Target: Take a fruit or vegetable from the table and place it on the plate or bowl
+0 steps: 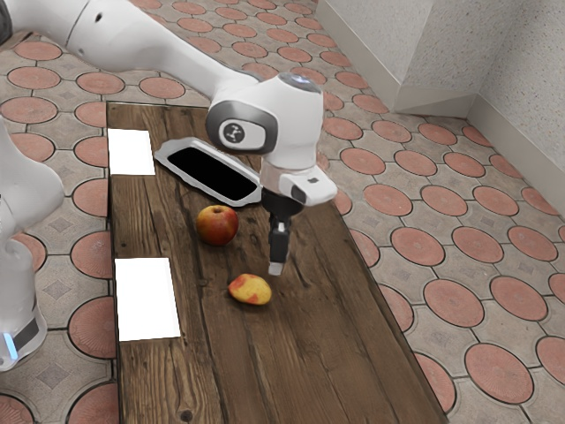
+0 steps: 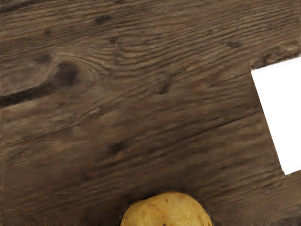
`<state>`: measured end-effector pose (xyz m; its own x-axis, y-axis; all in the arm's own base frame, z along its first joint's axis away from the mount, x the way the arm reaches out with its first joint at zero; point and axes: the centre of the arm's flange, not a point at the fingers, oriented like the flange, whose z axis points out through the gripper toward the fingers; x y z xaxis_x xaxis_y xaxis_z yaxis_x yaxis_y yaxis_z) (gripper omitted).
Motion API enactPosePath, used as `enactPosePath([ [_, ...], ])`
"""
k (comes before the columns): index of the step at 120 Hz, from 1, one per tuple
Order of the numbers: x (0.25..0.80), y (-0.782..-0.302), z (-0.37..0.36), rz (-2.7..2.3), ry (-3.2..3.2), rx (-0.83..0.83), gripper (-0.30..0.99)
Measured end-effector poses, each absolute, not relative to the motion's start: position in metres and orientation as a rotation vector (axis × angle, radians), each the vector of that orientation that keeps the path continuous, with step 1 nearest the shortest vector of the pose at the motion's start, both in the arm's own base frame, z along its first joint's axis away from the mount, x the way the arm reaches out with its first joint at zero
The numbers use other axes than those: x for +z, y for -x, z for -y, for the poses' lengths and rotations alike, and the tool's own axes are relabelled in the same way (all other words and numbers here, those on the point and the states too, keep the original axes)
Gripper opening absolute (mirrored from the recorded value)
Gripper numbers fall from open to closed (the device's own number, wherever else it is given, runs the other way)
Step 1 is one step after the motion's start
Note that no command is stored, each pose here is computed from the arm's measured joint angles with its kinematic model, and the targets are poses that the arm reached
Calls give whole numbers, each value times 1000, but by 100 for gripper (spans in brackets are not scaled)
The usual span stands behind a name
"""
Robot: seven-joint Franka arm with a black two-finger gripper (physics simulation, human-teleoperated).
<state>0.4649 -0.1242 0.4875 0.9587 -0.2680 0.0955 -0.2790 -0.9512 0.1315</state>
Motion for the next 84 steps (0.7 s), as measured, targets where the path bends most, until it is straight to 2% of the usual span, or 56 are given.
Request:
enactPosePath([
  [24,479,-420,138,701,-2870,179,69],
  [84,444,-417,93,810,-2778,156,68],
])
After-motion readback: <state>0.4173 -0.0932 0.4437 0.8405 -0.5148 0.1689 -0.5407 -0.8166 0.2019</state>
